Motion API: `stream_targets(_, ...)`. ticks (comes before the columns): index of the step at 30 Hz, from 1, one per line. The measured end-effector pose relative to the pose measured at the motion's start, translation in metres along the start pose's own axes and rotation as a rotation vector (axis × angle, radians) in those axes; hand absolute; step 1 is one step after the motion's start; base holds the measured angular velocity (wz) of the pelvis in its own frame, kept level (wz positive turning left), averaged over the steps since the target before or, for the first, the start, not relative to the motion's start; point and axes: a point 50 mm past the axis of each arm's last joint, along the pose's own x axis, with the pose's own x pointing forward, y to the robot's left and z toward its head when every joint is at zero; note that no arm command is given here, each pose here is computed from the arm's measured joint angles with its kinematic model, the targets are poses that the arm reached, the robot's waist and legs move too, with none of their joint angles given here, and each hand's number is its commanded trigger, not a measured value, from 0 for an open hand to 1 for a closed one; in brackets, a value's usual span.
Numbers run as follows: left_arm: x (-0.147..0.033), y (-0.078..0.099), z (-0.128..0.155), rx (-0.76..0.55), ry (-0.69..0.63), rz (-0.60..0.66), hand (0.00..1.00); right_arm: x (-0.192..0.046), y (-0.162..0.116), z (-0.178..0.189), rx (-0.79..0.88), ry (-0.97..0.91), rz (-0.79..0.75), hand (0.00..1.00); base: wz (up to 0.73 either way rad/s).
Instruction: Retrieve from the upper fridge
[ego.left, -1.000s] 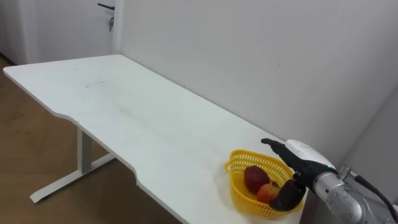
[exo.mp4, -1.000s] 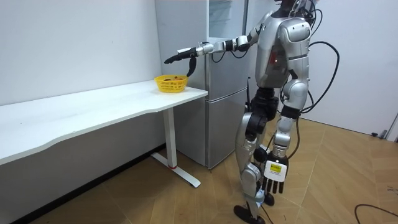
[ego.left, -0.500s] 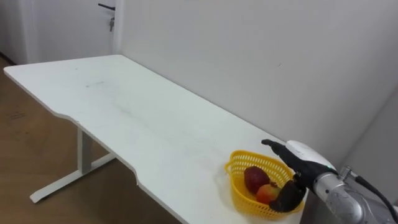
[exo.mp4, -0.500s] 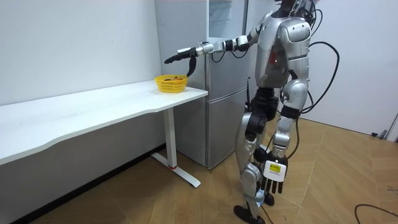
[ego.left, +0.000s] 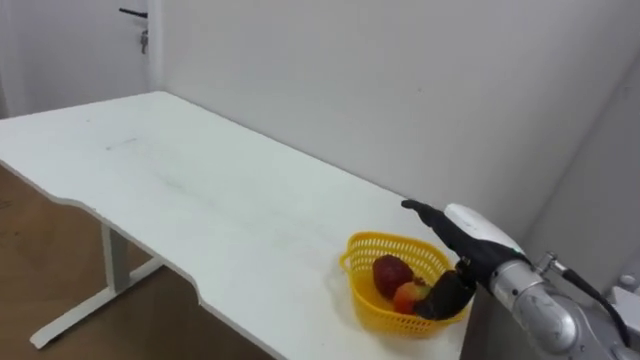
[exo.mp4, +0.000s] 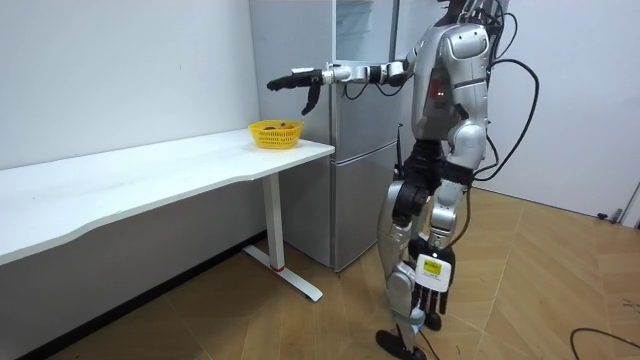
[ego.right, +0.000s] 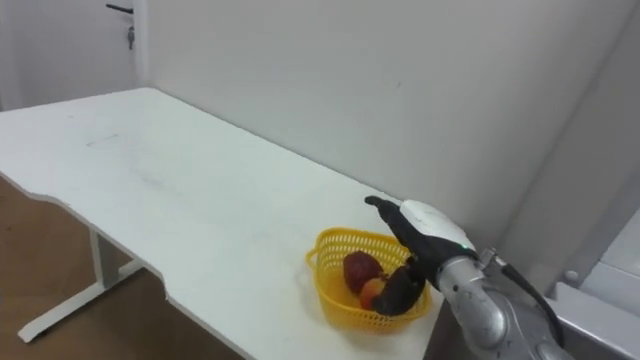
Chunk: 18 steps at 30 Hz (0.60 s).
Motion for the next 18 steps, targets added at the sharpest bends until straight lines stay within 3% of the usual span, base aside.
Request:
stream_targets(13, 0.0, -0.013, 0.02, 0.01, -0.094, 0.031, 0.0, -0.042, -0.013, 0.051, 0.234, -0.277, -0.183, 0.0, -0.22)
stream_targets(18, 0.002, -0.028, 0.021, -0.015, -0.1, 0.008, 0.0, -0.071, 0.008, 0.05, 0.341, -0.294, -0.236, 0.0, -0.26)
